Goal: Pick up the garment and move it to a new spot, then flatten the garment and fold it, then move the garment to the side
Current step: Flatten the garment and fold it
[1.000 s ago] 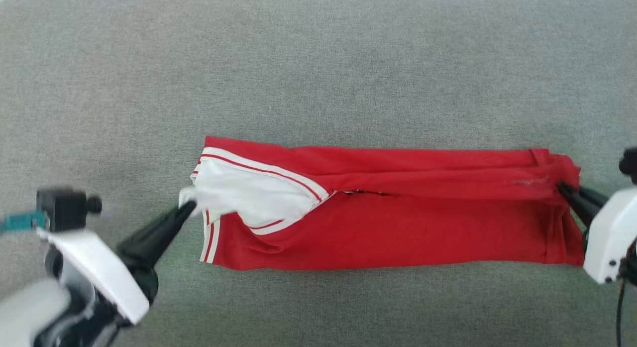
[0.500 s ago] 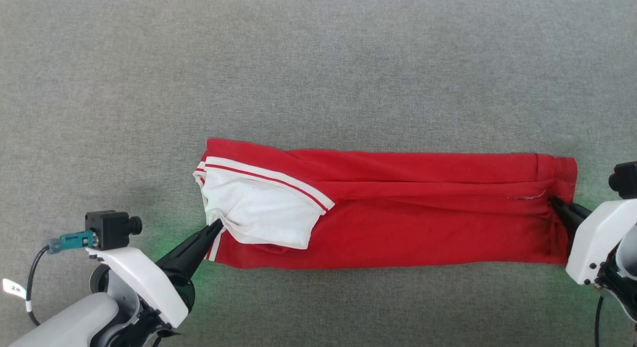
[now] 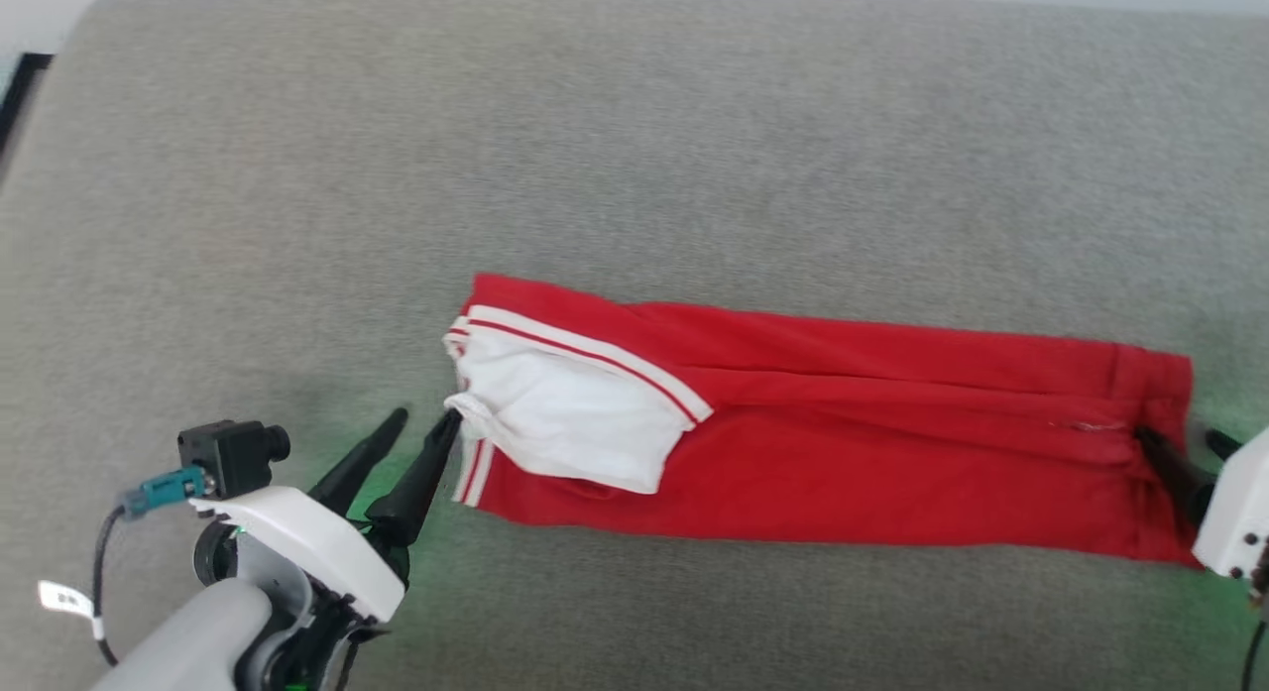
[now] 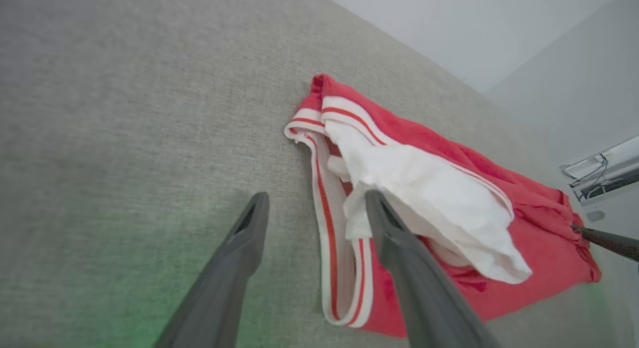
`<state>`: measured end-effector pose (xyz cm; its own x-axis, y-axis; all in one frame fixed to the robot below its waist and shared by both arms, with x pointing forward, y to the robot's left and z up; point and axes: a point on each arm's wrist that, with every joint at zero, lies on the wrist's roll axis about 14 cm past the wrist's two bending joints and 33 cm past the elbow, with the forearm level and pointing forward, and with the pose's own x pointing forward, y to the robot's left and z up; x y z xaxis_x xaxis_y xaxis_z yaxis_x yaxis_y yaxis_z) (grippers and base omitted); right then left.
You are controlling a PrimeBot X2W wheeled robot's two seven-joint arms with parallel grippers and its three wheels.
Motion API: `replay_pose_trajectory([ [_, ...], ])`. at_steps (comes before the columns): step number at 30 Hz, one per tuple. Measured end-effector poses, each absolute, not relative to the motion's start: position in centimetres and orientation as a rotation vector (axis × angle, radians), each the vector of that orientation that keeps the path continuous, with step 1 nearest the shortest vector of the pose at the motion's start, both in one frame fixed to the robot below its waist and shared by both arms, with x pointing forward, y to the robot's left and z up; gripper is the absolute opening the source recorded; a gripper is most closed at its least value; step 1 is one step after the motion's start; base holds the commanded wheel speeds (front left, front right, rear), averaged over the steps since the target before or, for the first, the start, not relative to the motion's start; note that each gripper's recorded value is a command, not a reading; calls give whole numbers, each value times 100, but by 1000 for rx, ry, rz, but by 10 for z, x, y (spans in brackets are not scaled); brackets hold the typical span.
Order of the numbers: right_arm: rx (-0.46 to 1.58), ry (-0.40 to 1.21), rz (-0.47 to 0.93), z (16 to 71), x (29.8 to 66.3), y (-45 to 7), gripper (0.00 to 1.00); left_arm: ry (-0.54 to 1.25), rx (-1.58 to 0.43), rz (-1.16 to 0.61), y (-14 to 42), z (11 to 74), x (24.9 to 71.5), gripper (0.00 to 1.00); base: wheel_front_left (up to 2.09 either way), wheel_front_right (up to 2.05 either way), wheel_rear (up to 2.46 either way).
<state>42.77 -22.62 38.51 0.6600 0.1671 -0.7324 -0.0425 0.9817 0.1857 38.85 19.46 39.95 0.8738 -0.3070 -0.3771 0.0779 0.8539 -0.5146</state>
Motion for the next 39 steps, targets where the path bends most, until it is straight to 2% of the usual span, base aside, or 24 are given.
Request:
replay_pose_trajectory([
  [5,170,904,132,374,428,-220,100,366,-422,-127,212,408,386,100,0,0,0],
  [14,158,953,159,369,434,-208,100,141,-129,-24,242,452,371,100,0,0,0],
  [18,160,970,159,368,434,-207,100,86,-95,-4,241,465,366,100,0,0,0],
  [19,159,974,160,368,434,-207,86,81,-96,-5,239,466,364,100,0,0,0],
  [20,161,978,159,367,434,-207,48,78,-77,-8,239,467,363,100,0,0,0],
  [22,164,986,157,366,433,-207,0,73,-89,-7,236,467,362,100,0,0,0],
  [31,217,950,121,373,437,-217,0,82,-100,-53,225,465,365,100,0,0,0],
  [39,213,838,-92,397,439,-300,0,106,-98,-101,216,457,374,100,0,0,0],
])
